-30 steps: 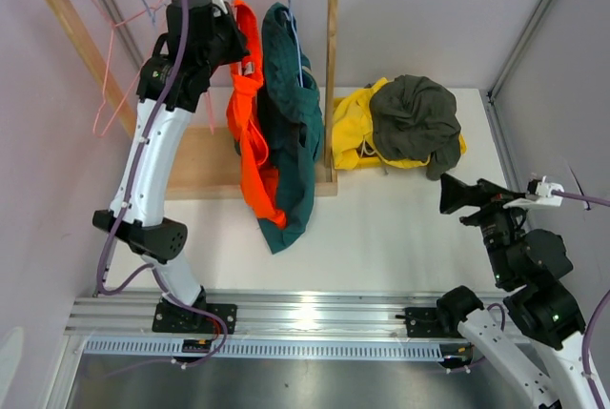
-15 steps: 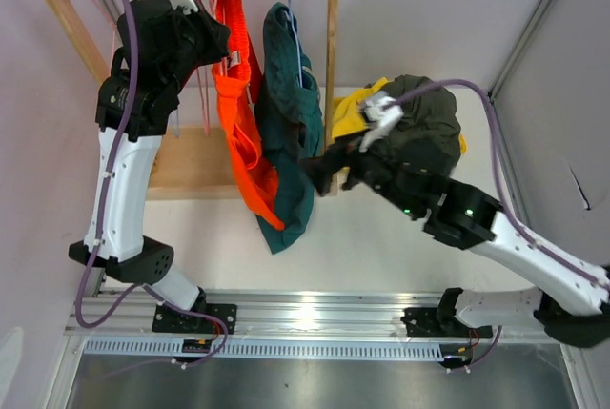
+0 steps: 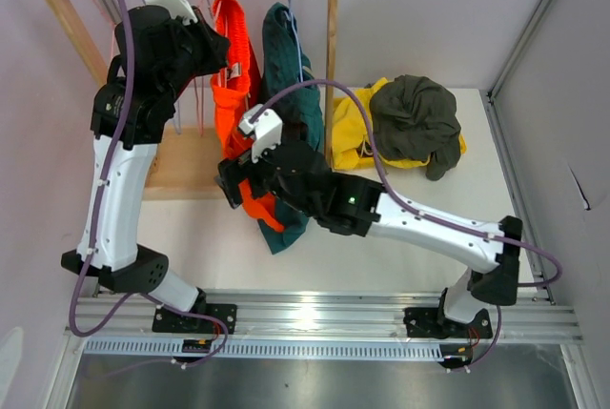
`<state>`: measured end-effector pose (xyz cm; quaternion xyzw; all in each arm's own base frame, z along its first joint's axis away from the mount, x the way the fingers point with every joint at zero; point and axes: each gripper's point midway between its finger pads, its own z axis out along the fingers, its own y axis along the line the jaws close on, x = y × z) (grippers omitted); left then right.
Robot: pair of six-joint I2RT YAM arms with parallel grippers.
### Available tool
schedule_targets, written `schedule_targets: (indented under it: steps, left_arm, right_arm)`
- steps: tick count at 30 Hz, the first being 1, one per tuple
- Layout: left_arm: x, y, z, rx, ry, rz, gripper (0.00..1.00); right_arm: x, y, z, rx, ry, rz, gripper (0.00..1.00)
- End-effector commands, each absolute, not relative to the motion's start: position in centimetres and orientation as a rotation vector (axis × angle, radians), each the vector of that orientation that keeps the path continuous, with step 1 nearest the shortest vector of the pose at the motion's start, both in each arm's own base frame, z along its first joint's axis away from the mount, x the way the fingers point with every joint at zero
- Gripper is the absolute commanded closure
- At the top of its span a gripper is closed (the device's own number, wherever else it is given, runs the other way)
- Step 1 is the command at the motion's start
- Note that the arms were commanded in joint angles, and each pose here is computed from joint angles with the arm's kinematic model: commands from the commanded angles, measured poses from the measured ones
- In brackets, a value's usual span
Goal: Remove the shorts from the hanger
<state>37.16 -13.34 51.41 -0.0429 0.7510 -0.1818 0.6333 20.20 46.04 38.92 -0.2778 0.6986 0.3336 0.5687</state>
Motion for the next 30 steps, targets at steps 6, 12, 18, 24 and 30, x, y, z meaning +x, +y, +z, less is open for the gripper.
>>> schedule_targets:
  steps: [6, 12, 18, 24, 30]
  left_arm:
    - [33.3, -12.2, 56.6, -0.077, 1.553, -0.473, 1.00]
    - [32.8, -10.6, 56.8, -0.100, 1.544, -0.414, 1.00]
    - [34.2, -8.7, 56.5, -0.144, 1.542, -0.330, 1.00]
    - [35.9, -6.8, 57.1, -0.193, 1.514, -0.283, 1.00]
    - [36.3, -7.9, 56.3, -0.170, 1.553, -0.336, 1.00]
  right_arm:
    - [23.9, 49.9, 40.3, -0.576, 1.545, 0.773, 0.27]
    - [22.6, 50.1, 40.0, -0.587, 1.526, 0.761, 1.00]
    - [14.4, 48.6, 37.3, -0.581, 1.578, 0.789, 1.00]
    - [6.5, 48.0, 32.5, -0.627, 1.663, 0.799, 1.00]
    - [6.1, 48.4, 31.9, -0.601, 1.665, 0.788, 1.00]
